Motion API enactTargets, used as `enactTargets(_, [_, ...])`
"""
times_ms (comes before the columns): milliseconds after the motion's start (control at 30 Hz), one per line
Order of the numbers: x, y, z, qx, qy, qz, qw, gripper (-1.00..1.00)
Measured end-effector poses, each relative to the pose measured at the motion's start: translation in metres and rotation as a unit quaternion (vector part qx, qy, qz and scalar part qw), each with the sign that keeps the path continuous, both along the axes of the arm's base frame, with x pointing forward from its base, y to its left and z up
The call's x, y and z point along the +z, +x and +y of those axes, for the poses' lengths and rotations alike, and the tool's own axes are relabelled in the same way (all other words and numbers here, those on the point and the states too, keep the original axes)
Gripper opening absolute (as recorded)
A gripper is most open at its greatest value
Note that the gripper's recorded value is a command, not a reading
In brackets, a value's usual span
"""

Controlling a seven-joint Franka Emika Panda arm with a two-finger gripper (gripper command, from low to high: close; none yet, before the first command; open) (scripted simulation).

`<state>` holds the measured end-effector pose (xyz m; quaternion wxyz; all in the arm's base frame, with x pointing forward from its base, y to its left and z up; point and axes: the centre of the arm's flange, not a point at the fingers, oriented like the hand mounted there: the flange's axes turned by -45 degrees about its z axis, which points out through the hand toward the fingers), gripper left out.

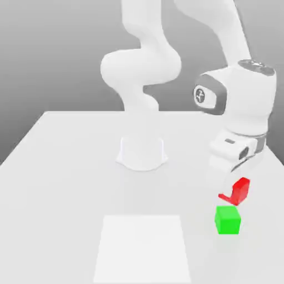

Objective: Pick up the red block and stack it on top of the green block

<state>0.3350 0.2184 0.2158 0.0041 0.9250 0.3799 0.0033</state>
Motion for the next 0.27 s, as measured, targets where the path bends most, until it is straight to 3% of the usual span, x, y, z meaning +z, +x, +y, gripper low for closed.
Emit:
enactTargets(167, [-0.029, -0.004, 0.000, 0.002, 0.002, 0.003, 1.000, -1.00])
enactTargets(200, [-0.034, -0.005, 0.000, 0.003, 0.002, 0.004, 1.000, 1.00])
enactTargets(267, [-0.034, -0.005, 0.000, 0.003, 0.002, 0.004, 1.000, 1.00])
